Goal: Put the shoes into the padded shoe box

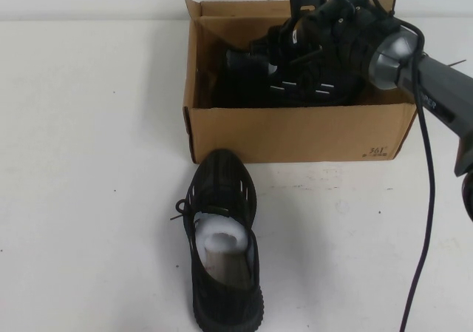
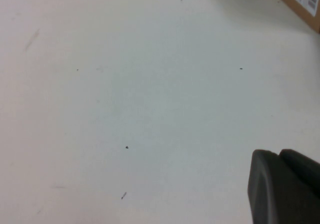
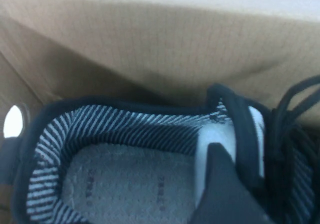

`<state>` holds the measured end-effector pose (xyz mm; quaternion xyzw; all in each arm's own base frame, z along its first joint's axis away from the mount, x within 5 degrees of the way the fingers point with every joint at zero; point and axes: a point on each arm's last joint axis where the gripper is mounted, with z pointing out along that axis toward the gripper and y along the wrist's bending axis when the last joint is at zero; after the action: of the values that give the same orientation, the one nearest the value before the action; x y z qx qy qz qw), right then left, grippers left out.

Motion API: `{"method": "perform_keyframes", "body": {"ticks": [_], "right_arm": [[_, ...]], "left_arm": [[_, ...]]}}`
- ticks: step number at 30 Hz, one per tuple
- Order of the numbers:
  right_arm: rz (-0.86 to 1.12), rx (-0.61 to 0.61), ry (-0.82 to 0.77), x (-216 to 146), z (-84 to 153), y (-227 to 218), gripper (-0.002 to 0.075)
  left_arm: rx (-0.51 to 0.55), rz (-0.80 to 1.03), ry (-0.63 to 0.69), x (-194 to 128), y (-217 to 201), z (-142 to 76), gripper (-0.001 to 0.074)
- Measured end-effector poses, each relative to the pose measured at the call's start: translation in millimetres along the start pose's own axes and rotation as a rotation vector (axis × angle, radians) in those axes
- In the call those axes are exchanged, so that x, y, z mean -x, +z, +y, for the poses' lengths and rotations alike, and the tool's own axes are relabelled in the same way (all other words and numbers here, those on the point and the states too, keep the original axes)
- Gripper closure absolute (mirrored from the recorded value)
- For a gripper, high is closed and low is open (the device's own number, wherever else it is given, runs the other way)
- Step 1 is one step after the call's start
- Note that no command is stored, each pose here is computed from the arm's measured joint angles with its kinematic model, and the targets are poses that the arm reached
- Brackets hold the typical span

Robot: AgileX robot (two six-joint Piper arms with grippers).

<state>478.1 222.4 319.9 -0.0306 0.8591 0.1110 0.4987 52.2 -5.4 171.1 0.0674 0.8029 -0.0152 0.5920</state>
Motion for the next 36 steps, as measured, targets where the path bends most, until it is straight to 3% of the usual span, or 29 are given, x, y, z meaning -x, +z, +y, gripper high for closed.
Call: {"method": "perform_keyframes", "body": {"ticks": [11,14,18,19,36], "right_arm": [[0.09,-0.068,-0.002,31,10,-85,0.0365],[0.111,-0.086,-0.033,40,14,-122,0.047],[0.105,-0.069,-0.077,47,17,-169,0.0718],[0.102,-0.061,-0.082,46,17,-181,0.0732],[0.133,0.024,-0.205,-18,-13,-318,0.0732]], "left_arm": [[0.0,0.0,0.0,0,0,0,0.0739],[0.0,0.0,0.0,0,0,0,0.0739],[0.0,0.0,0.0,0,0,0,0.0739],[0.0,0.0,0.0,0,0,0,0.0739],[0.0,0.0,0.0,0,0,0,0.0739]]}}
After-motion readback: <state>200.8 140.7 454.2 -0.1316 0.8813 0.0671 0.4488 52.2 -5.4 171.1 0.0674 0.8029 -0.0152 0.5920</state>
